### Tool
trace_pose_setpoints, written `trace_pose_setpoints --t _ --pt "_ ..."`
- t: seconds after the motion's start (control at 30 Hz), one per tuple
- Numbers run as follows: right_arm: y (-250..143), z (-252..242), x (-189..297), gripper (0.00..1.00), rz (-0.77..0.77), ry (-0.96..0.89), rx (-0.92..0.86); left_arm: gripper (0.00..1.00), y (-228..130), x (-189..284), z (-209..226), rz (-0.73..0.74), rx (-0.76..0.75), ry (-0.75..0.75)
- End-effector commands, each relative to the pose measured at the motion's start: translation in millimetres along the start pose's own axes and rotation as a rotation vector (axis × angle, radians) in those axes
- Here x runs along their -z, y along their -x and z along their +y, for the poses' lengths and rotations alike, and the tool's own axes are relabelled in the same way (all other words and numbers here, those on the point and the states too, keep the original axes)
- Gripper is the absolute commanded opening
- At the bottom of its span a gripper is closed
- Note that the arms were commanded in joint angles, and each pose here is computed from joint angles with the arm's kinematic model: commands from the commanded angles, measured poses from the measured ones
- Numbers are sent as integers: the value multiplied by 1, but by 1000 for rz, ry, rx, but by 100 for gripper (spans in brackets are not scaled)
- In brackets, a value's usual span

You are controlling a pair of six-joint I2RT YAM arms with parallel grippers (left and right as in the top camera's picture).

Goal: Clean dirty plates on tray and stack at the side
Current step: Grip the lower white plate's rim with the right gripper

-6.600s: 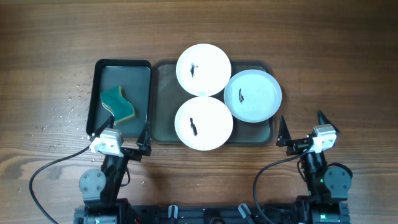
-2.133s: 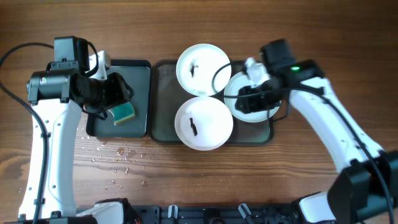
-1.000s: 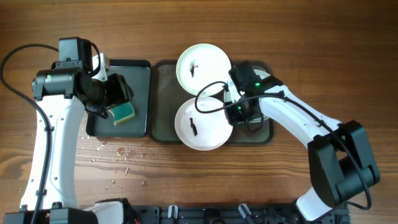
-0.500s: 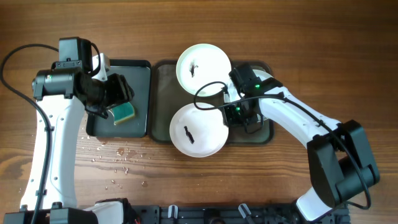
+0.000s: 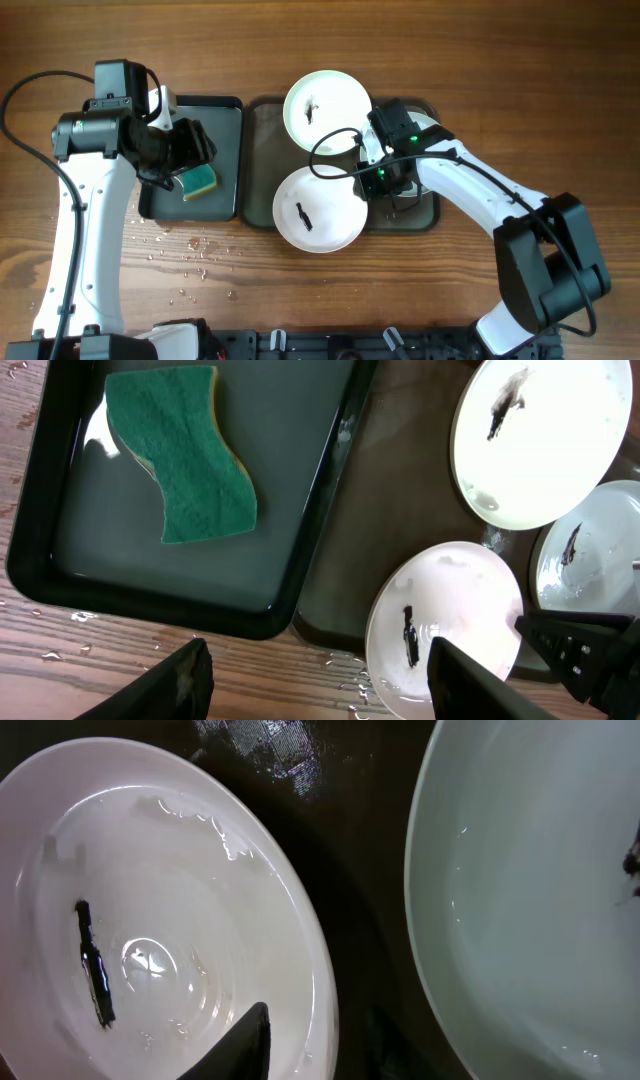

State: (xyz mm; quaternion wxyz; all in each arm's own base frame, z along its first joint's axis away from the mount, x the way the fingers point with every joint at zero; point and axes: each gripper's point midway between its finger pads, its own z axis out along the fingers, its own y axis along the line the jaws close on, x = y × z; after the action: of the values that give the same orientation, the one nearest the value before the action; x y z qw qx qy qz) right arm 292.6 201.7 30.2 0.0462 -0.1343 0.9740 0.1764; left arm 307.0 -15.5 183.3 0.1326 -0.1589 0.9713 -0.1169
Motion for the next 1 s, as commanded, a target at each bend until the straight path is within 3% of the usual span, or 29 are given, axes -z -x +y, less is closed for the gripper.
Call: trace_pose_setpoints --t 0.0,0.57,0.7,0.97 --pt "-5 -5 -7 25 20 -20 22 66 -2 -6 3 13 1 19" --pt "-14 -5 -21 15 67 -27 29 66 -2 -6 3 13 2 19" --pt "-12 -5 -21 4 62 -27 25 66 -2 -6 3 12 2 19" --pt "4 -12 -10 4 -17 -82 -97 66 -2 -6 3 13 1 19"
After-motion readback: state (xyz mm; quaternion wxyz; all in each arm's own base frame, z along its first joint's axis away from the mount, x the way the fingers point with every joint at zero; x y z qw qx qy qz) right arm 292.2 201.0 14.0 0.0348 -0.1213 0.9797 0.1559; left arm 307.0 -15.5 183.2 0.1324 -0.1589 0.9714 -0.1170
